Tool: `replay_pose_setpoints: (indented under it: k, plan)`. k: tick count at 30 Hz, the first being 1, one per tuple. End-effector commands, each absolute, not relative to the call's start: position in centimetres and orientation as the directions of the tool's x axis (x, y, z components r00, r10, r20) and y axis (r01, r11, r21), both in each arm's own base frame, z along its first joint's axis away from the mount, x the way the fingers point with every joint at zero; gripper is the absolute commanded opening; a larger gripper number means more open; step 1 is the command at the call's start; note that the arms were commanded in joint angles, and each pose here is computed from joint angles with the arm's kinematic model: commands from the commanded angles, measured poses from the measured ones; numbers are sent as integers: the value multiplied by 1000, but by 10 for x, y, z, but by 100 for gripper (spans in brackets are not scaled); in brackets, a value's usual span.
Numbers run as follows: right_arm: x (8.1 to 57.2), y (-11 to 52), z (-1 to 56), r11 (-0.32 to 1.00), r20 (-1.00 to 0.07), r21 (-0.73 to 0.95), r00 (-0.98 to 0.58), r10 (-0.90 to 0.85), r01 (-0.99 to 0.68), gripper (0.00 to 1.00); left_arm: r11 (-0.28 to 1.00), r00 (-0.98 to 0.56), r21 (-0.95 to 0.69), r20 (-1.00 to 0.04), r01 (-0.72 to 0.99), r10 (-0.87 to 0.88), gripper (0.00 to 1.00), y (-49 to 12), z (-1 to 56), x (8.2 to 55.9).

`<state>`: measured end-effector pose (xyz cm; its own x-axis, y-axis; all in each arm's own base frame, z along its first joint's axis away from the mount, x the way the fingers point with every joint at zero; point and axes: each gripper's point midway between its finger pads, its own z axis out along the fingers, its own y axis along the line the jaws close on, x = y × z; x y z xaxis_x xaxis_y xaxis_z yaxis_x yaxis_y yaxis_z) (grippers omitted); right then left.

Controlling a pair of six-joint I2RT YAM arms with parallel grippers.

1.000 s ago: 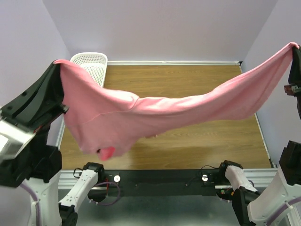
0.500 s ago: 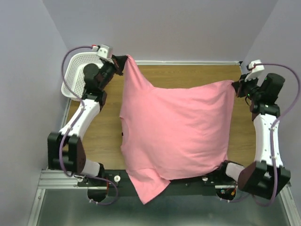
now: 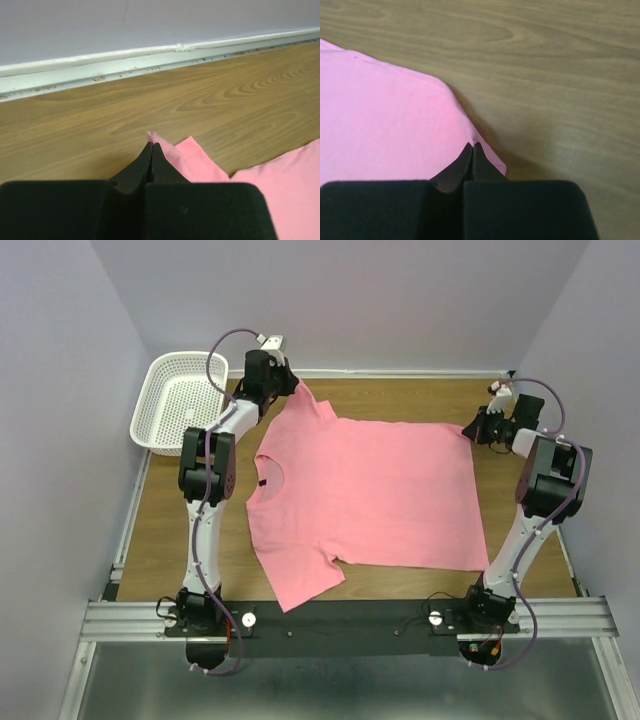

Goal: Fold and stack the t-shirts

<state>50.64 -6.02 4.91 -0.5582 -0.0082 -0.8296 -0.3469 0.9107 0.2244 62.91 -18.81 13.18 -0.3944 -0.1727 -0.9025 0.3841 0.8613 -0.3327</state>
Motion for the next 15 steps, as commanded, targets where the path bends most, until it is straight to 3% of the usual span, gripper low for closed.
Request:
replay_pose_setpoints:
  k: [1, 8, 15]
  plan:
    - [549, -74, 70, 928, -878, 174, -479, -5, -329, 0, 900, -411, -315, -895, 302, -175, 0, -183, 136, 658]
    - [562, -80, 74, 938, -879, 183, -476, 22, -295, 1, 898, -372, -312, -909, 309, -188, 0, -185, 152, 676]
    - [557, -79, 76, 938, -880, 181, -475, 19, -296, 1, 878, -346, -312, -920, 362, -184, 0, -190, 164, 664]
